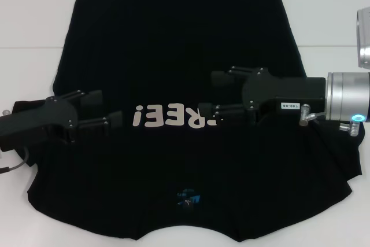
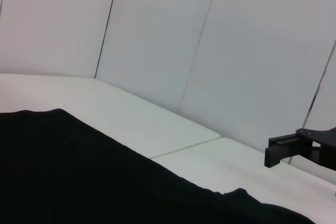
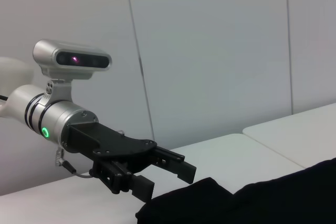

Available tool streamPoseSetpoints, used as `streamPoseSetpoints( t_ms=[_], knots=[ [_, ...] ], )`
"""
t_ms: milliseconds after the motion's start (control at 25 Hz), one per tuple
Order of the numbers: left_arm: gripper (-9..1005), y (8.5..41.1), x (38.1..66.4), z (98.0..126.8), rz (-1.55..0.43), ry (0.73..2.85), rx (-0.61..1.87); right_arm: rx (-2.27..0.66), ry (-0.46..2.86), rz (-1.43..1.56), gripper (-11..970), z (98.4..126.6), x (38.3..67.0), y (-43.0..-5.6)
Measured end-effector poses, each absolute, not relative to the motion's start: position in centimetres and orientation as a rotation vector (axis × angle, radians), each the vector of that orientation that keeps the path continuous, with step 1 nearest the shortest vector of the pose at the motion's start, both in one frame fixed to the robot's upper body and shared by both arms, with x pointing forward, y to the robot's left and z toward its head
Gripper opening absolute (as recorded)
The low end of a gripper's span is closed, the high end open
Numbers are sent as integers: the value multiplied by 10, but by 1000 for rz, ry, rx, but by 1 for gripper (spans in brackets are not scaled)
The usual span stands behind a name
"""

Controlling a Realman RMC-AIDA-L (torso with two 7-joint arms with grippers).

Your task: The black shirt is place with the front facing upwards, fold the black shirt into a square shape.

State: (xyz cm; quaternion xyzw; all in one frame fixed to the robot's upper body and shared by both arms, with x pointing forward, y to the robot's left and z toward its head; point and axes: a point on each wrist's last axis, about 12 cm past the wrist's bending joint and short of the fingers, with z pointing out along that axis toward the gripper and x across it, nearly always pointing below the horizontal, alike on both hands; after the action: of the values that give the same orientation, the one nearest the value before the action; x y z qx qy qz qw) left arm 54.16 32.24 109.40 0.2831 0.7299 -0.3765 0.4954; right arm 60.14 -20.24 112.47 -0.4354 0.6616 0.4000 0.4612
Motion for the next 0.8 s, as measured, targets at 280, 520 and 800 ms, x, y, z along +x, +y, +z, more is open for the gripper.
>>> streamPoseSetpoints(
  t_ms=[280, 520, 800],
  knots=[
    [898, 321, 542, 1093, -914, 1767, 676, -1066, 1632, 978, 926, 1125, 603, -203],
    [888, 321, 542, 1093, -915, 1762, 661, -1064, 1630, 977, 925, 1125, 603, -203],
    [876, 336, 544, 1094, -958, 1817, 400, -1060, 1625, 973, 924, 1127, 604, -202]
  ],
)
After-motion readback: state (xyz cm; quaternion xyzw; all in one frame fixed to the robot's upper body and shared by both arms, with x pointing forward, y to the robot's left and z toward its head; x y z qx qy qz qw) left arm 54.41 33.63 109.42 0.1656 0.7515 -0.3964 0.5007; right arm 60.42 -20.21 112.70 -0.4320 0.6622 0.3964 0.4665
